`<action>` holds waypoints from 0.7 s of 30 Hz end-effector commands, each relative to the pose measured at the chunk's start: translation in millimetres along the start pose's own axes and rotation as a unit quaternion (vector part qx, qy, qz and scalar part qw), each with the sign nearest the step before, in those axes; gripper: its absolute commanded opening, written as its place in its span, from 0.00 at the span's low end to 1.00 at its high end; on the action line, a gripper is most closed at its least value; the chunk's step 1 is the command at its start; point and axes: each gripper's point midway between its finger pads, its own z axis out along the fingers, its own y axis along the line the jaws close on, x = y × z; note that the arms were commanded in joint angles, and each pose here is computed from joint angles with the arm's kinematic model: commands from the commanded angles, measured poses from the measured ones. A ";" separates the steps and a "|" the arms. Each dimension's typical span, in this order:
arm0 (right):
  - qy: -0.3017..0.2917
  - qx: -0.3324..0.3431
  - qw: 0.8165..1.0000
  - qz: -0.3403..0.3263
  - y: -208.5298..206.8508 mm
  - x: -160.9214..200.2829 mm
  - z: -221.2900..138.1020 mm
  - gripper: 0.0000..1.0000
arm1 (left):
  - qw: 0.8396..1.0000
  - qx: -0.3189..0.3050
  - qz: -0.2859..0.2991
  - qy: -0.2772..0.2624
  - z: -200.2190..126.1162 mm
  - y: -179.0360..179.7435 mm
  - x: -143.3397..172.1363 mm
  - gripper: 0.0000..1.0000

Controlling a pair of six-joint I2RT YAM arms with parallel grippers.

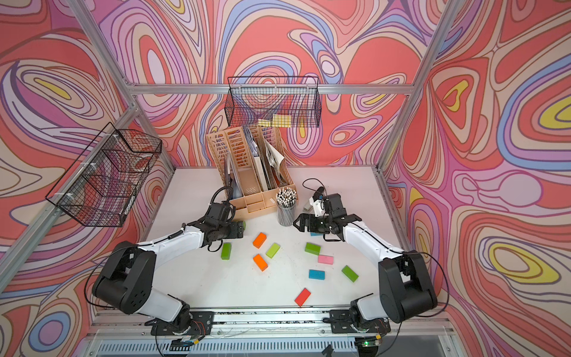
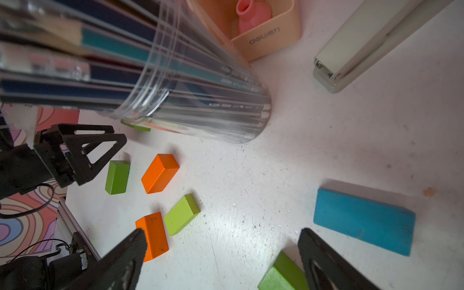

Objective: Assemble the letter c with building blocks
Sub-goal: Place the building block at the center of the board, then pick up the building block from the center of the board.

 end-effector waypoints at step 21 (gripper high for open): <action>-0.004 -0.003 1.000 -0.017 4.0 -1.0 -2.3 0.98 | 1.000 -0.025 0.006 -0.008 29.9 -14.4 -22.1 0.77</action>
